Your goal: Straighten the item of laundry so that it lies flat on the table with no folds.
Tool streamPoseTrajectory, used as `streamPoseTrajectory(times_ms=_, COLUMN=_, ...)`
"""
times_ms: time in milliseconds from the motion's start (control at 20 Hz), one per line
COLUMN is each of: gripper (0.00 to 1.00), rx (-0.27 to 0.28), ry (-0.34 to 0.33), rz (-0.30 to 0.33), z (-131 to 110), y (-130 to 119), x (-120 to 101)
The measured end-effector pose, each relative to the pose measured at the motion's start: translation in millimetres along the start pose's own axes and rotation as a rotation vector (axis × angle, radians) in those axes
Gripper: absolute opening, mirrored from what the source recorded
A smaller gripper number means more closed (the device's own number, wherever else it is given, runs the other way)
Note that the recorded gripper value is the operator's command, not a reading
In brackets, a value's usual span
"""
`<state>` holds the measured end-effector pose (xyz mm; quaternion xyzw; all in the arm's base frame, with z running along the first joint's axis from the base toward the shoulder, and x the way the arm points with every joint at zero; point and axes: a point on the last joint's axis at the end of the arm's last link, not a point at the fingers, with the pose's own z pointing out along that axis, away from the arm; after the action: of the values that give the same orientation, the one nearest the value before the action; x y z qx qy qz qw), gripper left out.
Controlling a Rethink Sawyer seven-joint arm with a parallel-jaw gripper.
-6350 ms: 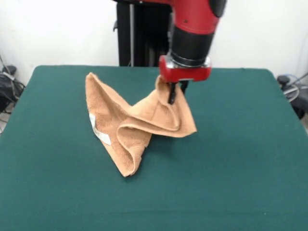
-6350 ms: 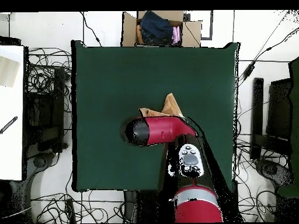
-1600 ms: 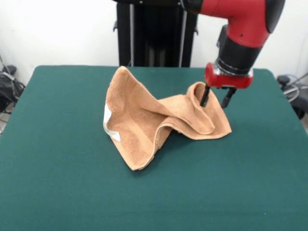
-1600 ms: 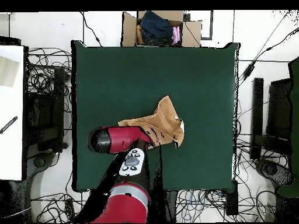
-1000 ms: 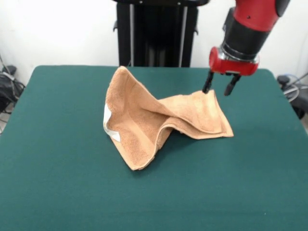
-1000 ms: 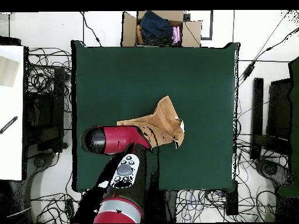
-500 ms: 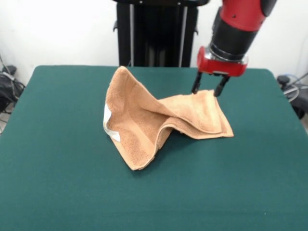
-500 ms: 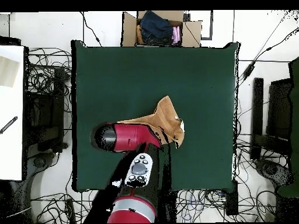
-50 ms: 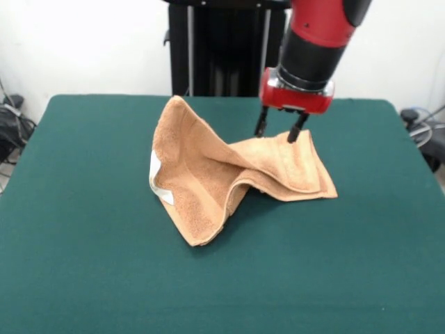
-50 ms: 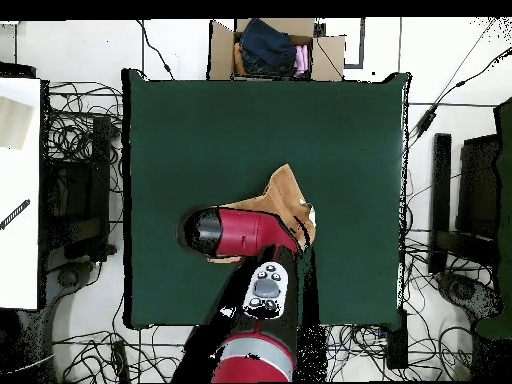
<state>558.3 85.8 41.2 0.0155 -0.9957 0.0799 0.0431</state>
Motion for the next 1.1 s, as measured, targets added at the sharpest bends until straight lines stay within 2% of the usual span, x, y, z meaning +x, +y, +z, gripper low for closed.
streamPoseTrajectory(times_ms=400, gripper=1.00, rx=-0.004, ry=-0.020, rz=0.036, z=3.5, y=-20.1, x=-6.1)
streamPoseTrajectory(times_ms=1100, gripper=1.00, rx=-0.006, ry=-0.009, rz=0.085, z=12.1, y=-60.7, x=-6.4)
